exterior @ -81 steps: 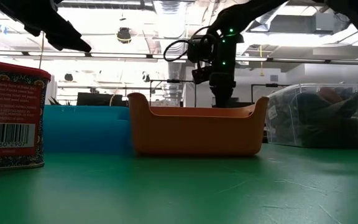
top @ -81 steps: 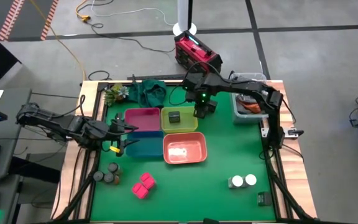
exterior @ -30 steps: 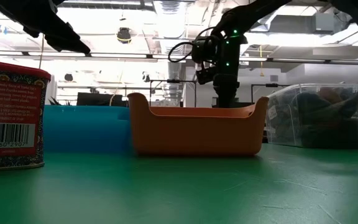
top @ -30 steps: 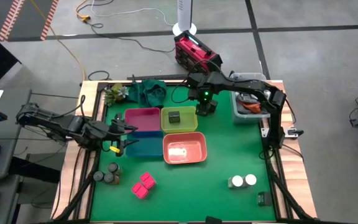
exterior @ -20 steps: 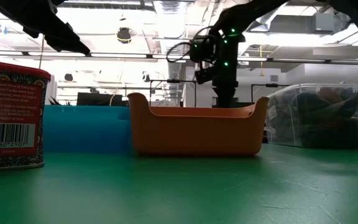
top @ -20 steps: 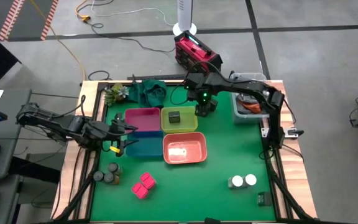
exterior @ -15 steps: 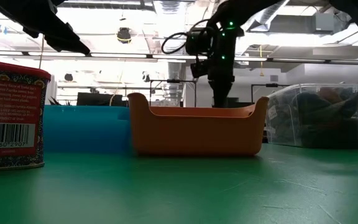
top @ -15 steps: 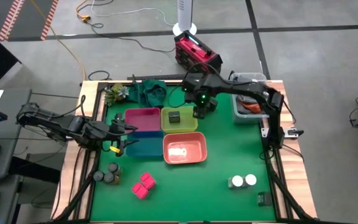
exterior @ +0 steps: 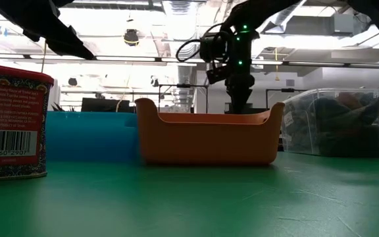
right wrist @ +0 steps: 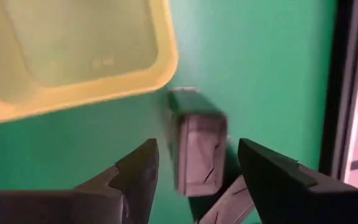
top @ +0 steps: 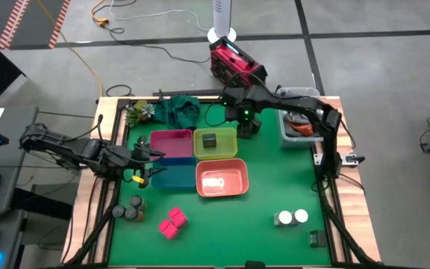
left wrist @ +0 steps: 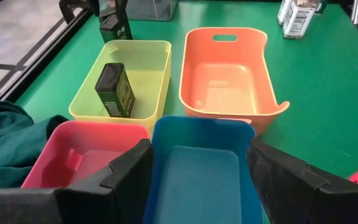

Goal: Sort spices by type
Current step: Put the top left black seasoning can into the yellow bin

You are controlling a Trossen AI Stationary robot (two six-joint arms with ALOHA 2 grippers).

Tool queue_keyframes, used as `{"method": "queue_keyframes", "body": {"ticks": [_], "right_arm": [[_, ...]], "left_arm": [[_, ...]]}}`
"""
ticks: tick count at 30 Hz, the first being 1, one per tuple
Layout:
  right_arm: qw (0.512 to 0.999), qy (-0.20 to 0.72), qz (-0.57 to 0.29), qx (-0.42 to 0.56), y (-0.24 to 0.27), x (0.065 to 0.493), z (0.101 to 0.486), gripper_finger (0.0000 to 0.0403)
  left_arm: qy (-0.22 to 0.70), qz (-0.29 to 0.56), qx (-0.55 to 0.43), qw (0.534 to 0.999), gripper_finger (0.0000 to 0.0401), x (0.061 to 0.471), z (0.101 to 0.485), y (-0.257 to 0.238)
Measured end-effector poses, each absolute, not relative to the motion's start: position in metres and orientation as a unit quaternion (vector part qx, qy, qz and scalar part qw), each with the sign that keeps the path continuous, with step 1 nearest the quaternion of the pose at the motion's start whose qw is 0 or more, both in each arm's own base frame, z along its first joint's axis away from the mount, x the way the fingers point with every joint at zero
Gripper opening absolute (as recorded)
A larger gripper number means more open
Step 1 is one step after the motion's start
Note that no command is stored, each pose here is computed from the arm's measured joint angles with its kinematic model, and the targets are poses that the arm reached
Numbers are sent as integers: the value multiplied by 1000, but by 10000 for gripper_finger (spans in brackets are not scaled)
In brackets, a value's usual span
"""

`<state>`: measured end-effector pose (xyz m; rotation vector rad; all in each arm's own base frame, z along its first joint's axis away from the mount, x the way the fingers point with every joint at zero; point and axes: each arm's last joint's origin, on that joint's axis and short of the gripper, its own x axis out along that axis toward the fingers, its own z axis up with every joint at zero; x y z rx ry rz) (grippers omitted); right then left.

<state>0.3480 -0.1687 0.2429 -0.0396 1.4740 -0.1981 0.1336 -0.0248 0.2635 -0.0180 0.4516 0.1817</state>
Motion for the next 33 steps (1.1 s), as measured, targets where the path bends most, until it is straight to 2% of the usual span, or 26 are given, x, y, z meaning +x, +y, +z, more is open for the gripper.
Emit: {"method": "queue_keyframes", "body": {"ticks": [3, 10, 14, 21, 33], "right_arm": [[738, 671, -74, -6, -172, 345, 241, 275], [739, 669, -81, -11, -174, 345, 241, 350], [744, 663, -82, -17, -174, 349, 236, 367], [745, 662, -78, -25, -176, 349, 211, 344], [744, 664, -70, -33, -177, 349, 209, 261]], "left_arm": [[223, 90, -9, 971, 245, 134, 264, -25], [224, 88, -3, 971, 245, 134, 264, -25], [224, 88, -2, 971, 245, 134, 264, -25], [230, 90, -4, 969, 245, 133, 262, -25], [233, 91, -7, 968, 245, 133, 262, -25]]}}
